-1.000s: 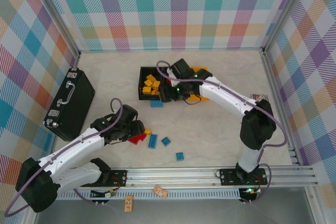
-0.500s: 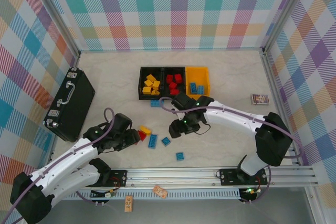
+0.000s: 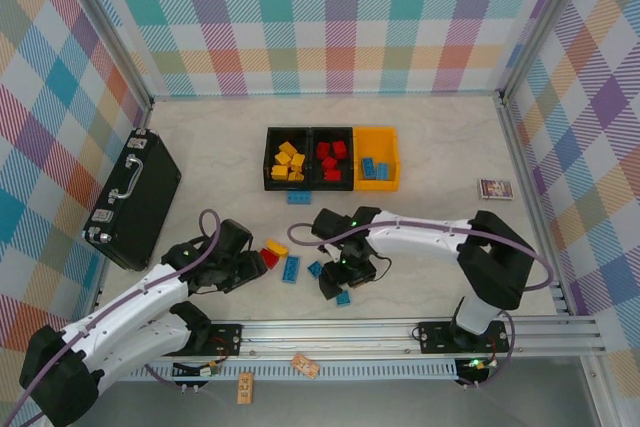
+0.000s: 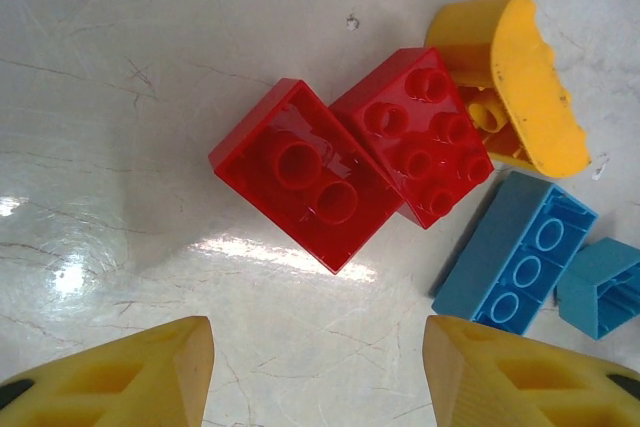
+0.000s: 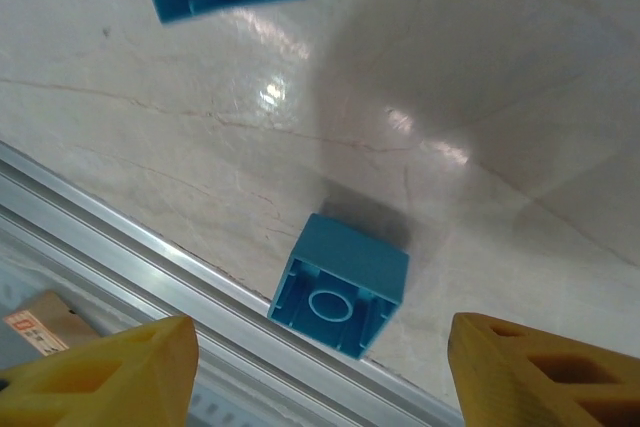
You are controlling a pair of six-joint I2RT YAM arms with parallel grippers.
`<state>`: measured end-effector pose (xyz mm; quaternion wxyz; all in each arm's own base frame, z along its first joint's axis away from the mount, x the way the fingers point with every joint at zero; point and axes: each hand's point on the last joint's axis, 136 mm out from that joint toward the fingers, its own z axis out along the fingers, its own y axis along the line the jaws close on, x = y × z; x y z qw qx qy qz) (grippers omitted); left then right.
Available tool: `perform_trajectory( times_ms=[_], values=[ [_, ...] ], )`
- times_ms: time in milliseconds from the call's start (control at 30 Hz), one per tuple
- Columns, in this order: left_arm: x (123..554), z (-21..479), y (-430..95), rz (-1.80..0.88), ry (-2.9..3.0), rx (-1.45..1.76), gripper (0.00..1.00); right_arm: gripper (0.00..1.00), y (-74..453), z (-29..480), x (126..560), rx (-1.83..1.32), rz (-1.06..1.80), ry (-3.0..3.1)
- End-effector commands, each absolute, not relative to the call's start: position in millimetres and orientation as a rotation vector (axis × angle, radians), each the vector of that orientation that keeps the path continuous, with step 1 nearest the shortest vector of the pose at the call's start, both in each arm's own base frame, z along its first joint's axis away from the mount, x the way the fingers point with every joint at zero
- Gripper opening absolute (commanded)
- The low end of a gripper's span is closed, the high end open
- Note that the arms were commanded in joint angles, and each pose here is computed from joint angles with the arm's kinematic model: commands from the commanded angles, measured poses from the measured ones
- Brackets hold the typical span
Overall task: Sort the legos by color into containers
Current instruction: Pick up the lego from the bottom-center of the table.
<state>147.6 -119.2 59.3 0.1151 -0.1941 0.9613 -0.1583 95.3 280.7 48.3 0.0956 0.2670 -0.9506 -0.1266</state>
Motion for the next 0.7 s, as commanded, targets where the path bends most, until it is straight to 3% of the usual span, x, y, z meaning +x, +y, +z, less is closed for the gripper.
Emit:
perform_trajectory(
  times_ms=[0, 233, 433, 667],
  values=[
    [143, 54, -120, -0.457, 2.842, -0.570, 0.57, 0.66, 278, 39, 81, 0.766, -0.335, -2.753],
    [143, 51, -119, -0.448, 2.846, -0.573, 0.57, 0.57, 275, 25, 76, 0.719, -0.300, -2.727],
    [146, 52, -123, -0.464, 2.842, -0.569, 0.57, 0.41, 270, 24, 88, 0.722, -0.214, -2.790],
    [154, 57, -132, -0.502, 2.814, -0.552, 0.57, 0.37, 265, 39, 116, 0.684, -0.211, -2.901]
  ],
)
